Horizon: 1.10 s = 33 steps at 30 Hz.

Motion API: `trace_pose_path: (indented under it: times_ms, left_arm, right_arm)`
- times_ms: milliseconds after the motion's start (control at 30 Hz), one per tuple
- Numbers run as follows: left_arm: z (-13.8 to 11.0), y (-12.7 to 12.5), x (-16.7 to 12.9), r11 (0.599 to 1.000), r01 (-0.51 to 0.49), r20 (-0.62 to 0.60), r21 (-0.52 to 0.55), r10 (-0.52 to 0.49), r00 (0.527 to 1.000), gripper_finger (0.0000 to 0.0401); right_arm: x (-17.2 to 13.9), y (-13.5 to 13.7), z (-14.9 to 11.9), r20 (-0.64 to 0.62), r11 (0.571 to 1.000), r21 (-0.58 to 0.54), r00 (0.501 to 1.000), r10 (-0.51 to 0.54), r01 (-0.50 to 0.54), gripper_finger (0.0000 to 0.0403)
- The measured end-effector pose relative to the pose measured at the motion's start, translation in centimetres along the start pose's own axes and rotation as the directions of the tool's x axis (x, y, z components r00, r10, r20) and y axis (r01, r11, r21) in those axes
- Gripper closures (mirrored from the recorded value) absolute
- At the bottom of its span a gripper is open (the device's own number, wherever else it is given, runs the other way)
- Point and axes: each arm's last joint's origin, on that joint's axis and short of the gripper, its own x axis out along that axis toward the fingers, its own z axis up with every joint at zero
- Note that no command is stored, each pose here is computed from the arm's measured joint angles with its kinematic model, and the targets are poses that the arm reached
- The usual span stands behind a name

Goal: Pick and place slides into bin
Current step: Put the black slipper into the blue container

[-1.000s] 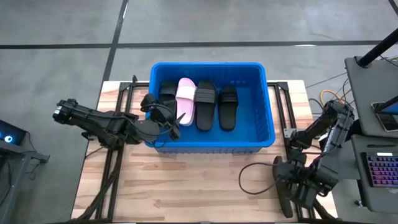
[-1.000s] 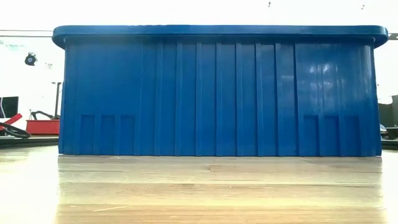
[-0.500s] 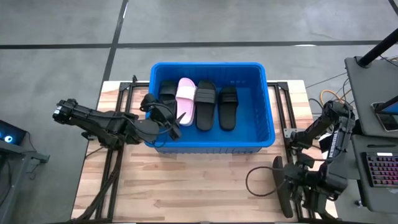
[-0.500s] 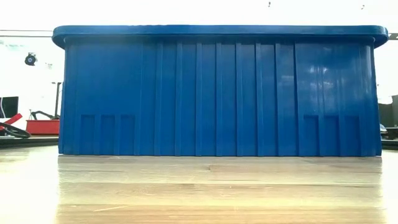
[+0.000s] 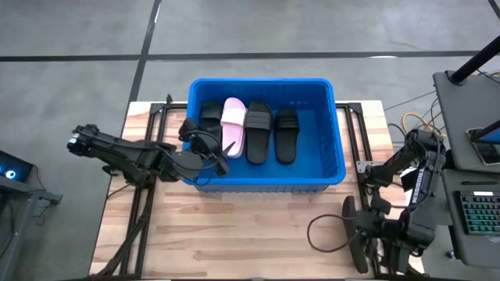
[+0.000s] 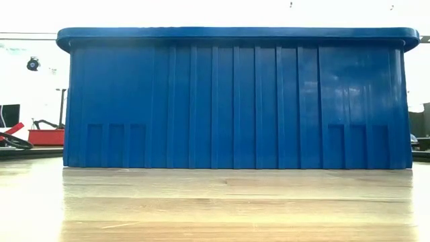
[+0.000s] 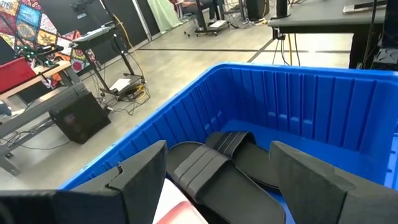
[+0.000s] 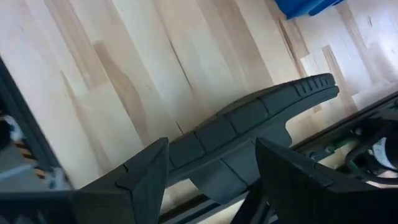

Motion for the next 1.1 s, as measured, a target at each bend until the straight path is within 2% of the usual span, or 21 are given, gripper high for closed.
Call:
trace_pose_path:
  times_ms: [233, 500, 667, 900, 1100]
  left_arm:
    - [-0.4, -0.8, 0.5, 1.000, -0.002, -0.013, 0.022, 0.002, 1.000, 0.0134]
    - [-0.5, -1.0, 0.7, 1.000, -0.002, -0.017, 0.031, 0.003, 1.000, 0.0134]
    - [-0.4, -1.0, 0.7, 1.000, -0.002, -0.012, 0.022, 0.002, 1.000, 0.0134]
    - [-0.3, -1.1, 0.6, 1.000, -0.001, -0.006, 0.011, 0.001, 1.000, 0.0134]
    - [-0.3, -1.0, 0.7, 1.000, -0.004, -0.007, 0.011, 0.004, 1.000, 0.0134]
  right_arm:
    - [1.9, 1.4, -2.4, 0.002, 0.988, -0.118, 0.995, -0.102, 0.102, 0.0172]
    - [3.1, 2.0, -5.2, -0.094, 0.956, -0.205, 0.968, -0.231, 0.209, 0.0172]
    - [3.5, 1.8, -5.7, -0.057, 0.938, -0.203, 0.953, -0.297, 0.281, 0.0172]
    - [4.5, 1.8, -5.9, -0.026, 0.919, -0.252, 0.947, -0.321, 0.305, 0.0172]
    - [5.4, 1.1, -5.9, -0.015, 0.918, -0.198, 0.936, -0.353, 0.343, 0.0173]
